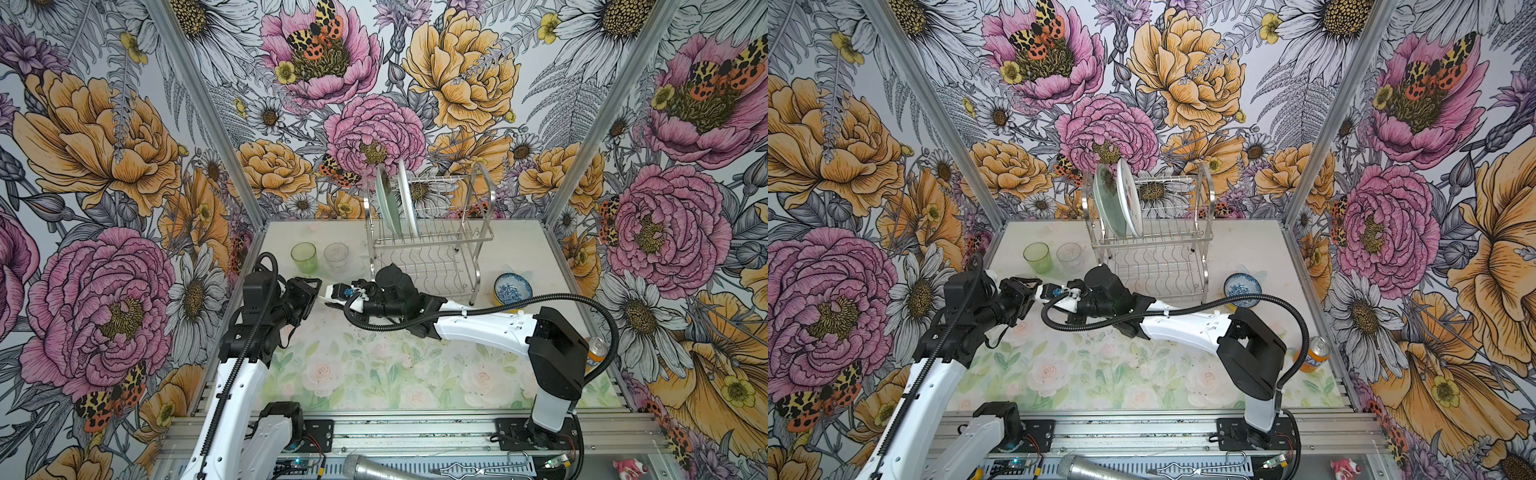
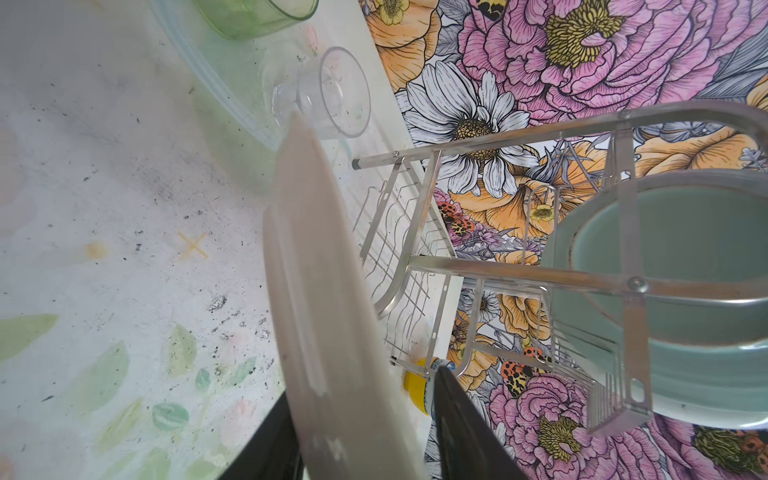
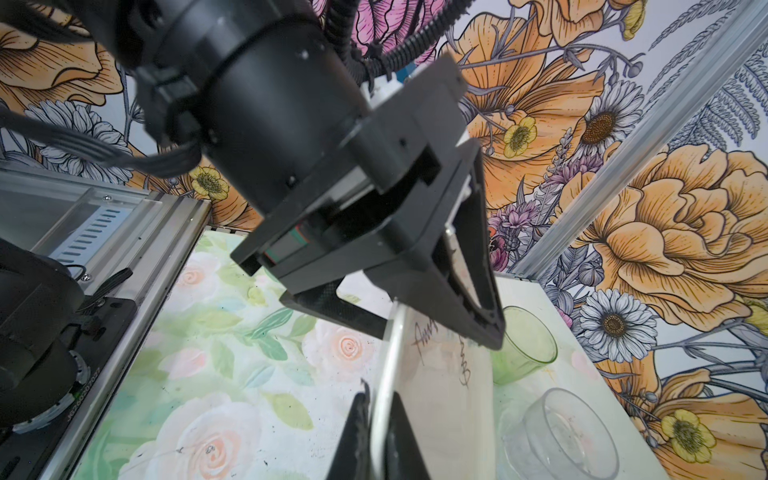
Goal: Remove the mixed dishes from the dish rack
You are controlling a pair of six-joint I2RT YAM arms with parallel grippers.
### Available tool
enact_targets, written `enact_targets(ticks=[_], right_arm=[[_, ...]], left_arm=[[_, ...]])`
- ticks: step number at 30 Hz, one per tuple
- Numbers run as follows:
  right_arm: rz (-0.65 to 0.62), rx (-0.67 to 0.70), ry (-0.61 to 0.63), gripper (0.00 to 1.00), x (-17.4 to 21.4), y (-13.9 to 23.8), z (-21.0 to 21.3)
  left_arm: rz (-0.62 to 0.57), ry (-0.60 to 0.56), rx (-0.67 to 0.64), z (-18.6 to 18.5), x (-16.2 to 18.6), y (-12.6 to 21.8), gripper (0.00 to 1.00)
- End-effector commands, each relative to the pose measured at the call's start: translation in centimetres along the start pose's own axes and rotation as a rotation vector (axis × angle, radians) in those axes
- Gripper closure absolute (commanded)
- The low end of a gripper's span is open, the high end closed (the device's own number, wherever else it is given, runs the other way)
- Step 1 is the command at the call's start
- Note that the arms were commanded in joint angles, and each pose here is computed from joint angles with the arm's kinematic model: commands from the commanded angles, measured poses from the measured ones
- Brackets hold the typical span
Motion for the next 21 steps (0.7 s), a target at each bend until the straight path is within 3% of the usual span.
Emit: enact_targets(ticks=[1,4,7,8,10,19,21], right_arm=[[-0.169,0.085,0.117,1.0,-6.0,0.4,-2.1],[-0.163,0.079,0.137,1.0,-5.7,0.1,-1.6],[-0.156,0.074,0.146,1.0,-5.6,-0.1,-1.3],[-0.156,0.076,0.149,1.0,-5.7,-0.1,-1.2],[-0.151,0.074,0.152,1.0,-5.4,-0.2,-1.0],[-0.112,0.099,0.139,0.99,-4.4,-0.6,-1.0],[-0.098,0.113,0.133,0.91,-4.0,-0.5,-1.1]], left_arm=[[0.014,-0.023,0.035,-0.2,0.2,0.3,0.56],[0.011,-0.037,0.053,-0.2,-0.1,0.5,0.58],[0.009,-0.043,0.066,-0.2,-0.7,0.8,0.68],[0.008,-0.041,0.069,-0.1,-0.9,0.9,0.74],[0.007,-0.036,0.077,0.0,-1.2,1.0,1.0],[0.008,-0.013,0.058,1.3,-1.4,0.6,1.0],[0.01,-0.006,0.054,1.7,-1.5,0.4,1.0]])
Point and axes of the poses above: each gripper's point midway between its finger pads, its own y axis back along the fingers, its own z axis along the line the jaws close on, x = y × z, the point moved 2 cm from there along y, back along the fingers, and after that the axes turned 4 degrees about y, right-handed, at the moved point
